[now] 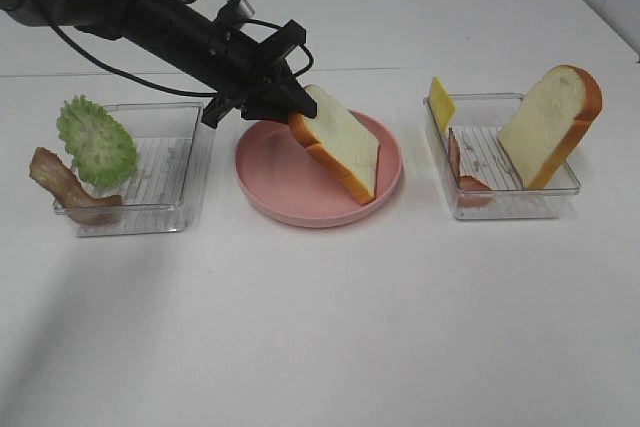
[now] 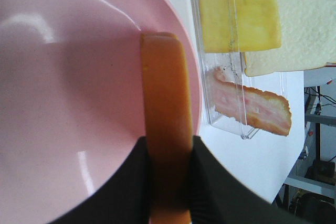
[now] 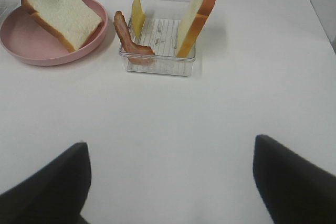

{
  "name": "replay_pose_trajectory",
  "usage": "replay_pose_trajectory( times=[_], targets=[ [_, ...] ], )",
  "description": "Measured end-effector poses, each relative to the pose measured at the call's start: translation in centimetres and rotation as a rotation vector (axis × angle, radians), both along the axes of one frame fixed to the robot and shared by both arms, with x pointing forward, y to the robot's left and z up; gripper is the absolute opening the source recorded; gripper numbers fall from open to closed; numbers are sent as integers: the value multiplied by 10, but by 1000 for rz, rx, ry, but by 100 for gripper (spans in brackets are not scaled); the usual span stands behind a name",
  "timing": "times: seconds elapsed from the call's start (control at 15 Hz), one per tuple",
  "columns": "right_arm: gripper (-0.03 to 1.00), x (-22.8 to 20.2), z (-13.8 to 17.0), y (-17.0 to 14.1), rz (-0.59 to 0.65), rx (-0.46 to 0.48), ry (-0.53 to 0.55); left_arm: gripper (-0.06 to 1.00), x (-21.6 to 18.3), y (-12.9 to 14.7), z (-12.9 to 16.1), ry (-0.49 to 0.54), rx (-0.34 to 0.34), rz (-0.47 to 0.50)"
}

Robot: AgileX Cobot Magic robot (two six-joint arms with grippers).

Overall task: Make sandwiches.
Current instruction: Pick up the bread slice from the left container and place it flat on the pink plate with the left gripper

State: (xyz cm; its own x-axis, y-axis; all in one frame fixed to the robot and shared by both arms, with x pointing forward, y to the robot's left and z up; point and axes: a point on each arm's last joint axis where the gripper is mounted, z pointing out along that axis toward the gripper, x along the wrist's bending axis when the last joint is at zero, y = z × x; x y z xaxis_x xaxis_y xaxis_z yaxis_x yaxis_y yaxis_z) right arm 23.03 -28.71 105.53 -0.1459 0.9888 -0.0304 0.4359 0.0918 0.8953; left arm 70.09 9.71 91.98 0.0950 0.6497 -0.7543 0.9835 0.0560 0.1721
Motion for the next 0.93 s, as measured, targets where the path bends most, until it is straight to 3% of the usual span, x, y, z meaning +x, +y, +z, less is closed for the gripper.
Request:
replay_pose_trajectory(
  times=[0.47,0.8,0.93],
  targets=[
    [79,0,0,0,0,0,0,22,-2,-7,-2,-13,12,-6],
    [79,0,0,0,0,0,0,73,-4,-2,9,-88,105,-64],
    [79,0,0,0,0,0,0,78,-5,1,20,-132,151,-88]
  ],
)
